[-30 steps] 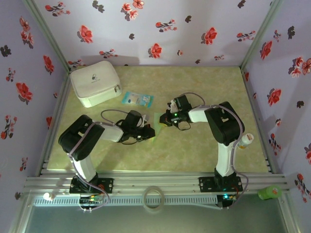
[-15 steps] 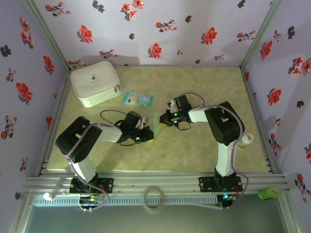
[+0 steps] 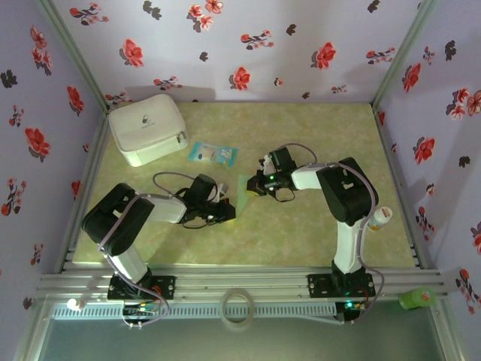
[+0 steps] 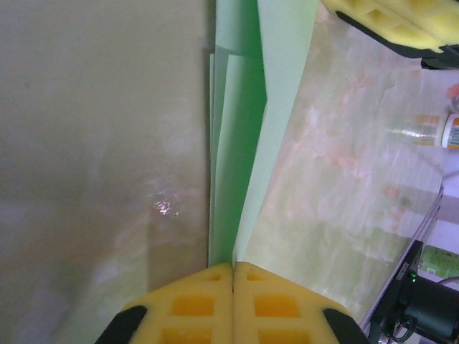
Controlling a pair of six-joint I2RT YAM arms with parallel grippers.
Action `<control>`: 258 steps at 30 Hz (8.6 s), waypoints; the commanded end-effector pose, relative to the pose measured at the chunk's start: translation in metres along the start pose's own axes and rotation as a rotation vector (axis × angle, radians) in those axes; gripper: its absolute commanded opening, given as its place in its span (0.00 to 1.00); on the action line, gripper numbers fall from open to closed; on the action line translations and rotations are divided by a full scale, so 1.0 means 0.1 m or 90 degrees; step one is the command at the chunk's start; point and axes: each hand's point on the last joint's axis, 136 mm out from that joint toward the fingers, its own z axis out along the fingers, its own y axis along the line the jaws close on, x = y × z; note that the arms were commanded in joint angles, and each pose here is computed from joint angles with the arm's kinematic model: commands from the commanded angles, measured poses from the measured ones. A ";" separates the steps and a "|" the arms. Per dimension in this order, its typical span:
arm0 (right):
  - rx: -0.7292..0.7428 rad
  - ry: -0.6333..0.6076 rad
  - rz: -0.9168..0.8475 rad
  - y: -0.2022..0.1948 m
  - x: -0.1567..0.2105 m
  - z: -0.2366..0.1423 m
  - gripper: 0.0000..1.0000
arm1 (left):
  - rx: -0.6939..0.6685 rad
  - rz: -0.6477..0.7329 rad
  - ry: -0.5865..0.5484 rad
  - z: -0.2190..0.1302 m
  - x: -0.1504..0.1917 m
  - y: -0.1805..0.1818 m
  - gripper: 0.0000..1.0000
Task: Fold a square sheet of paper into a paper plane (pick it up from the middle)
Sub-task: Fold the wing for the fifth time at the center of the table.
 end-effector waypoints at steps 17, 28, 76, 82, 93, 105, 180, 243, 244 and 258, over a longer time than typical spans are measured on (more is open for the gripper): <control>0.085 0.003 0.045 -0.39 0.06 0.12 0.05 | -0.033 -0.029 0.039 -0.09 0.26 0.19 0.00; 0.084 0.003 0.046 -0.39 0.06 0.12 0.05 | -0.036 -0.030 0.033 -0.13 0.29 0.20 0.07; 0.093 0.007 0.054 -0.44 0.11 0.12 0.05 | -0.066 -0.008 0.060 0.16 0.11 0.18 0.04; 0.099 0.007 0.056 -0.46 0.12 0.12 0.05 | -0.064 -0.012 0.059 0.05 0.23 0.19 0.06; 0.100 0.007 0.057 -0.46 0.12 0.11 0.05 | -0.077 -0.010 0.067 -0.17 0.49 0.27 0.05; 0.095 0.006 0.058 -0.42 0.11 0.13 0.05 | 0.006 0.106 -0.092 -0.46 -0.25 -0.49 0.03; 0.126 -0.103 0.024 -0.34 -0.43 -0.16 0.01 | -0.170 0.073 0.021 0.20 -0.12 0.48 0.00; 0.150 -0.054 0.063 -0.53 -0.05 -0.08 0.00 | -0.101 0.082 0.022 0.39 -0.42 -0.12 0.04; 0.152 -0.054 0.063 -0.54 -0.05 -0.08 0.00 | -0.105 0.075 0.023 0.37 -0.38 -0.08 0.04; 0.167 -0.050 0.064 -0.60 -0.03 -0.10 0.00 | -0.095 0.028 0.063 -0.11 0.47 0.33 0.06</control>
